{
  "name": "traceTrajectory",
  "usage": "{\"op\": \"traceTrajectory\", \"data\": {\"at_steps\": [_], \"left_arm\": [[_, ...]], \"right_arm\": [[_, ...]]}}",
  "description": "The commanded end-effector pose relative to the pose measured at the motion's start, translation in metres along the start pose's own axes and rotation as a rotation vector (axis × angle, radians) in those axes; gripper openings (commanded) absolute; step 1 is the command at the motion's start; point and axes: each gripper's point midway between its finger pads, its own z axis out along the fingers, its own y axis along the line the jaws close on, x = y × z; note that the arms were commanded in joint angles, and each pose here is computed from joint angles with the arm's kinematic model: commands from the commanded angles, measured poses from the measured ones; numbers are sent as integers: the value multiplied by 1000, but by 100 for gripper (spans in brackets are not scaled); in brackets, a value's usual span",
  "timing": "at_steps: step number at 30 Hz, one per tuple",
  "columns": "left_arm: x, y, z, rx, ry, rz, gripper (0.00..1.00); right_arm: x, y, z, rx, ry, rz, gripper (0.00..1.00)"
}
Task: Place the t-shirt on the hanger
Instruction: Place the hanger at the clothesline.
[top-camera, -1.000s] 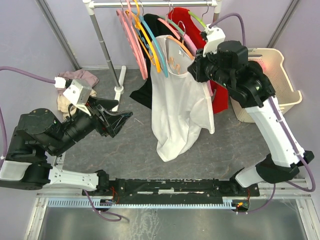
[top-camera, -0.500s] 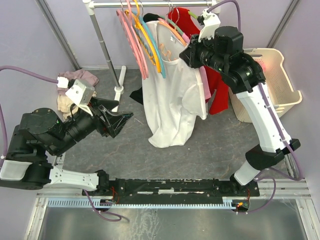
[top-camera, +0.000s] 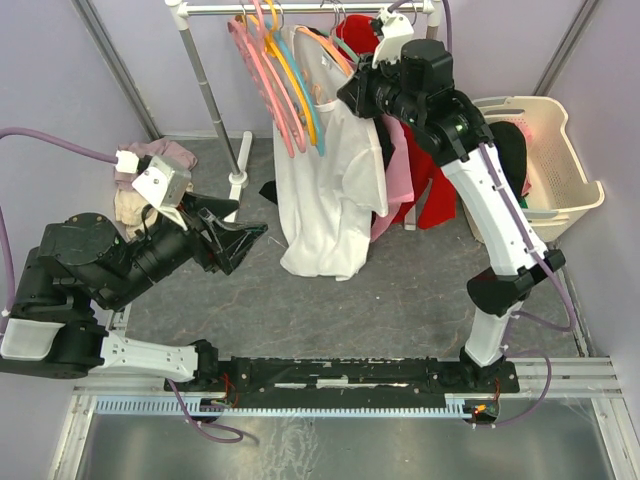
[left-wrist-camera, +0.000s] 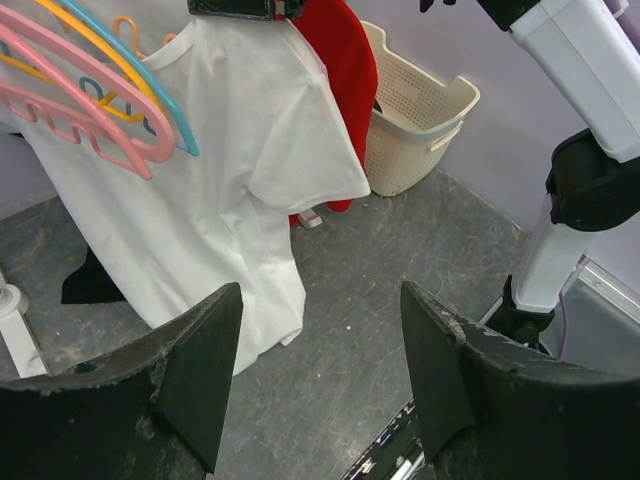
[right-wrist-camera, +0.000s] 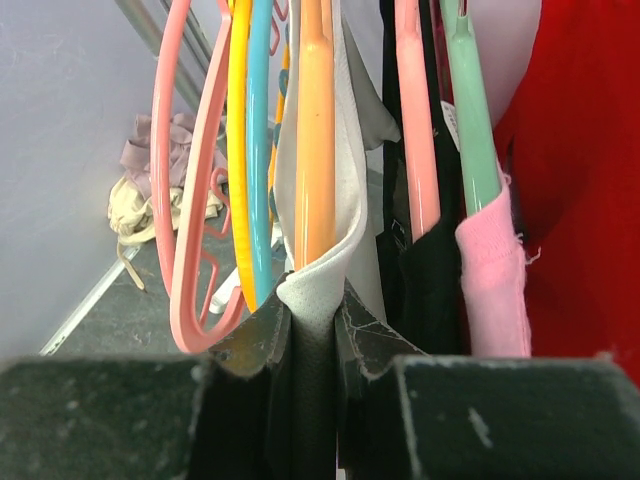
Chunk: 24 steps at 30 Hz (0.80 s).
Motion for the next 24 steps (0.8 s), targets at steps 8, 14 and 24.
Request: {"op": "traceTrajectory", "data": {"at_steps": [8, 14, 24], "left_arm": [[-4, -7, 0, 14, 1, -75, 70], [-4, -8, 1, 17, 8, -73, 70], [-4, -10, 2, 20, 15, -72, 70]], "right_arm": [[-76, 14, 10, -58, -288, 5, 1], [-73, 11, 25, -58, -281, 7, 1], [-52, 2, 44, -52, -228, 19, 1]]}}
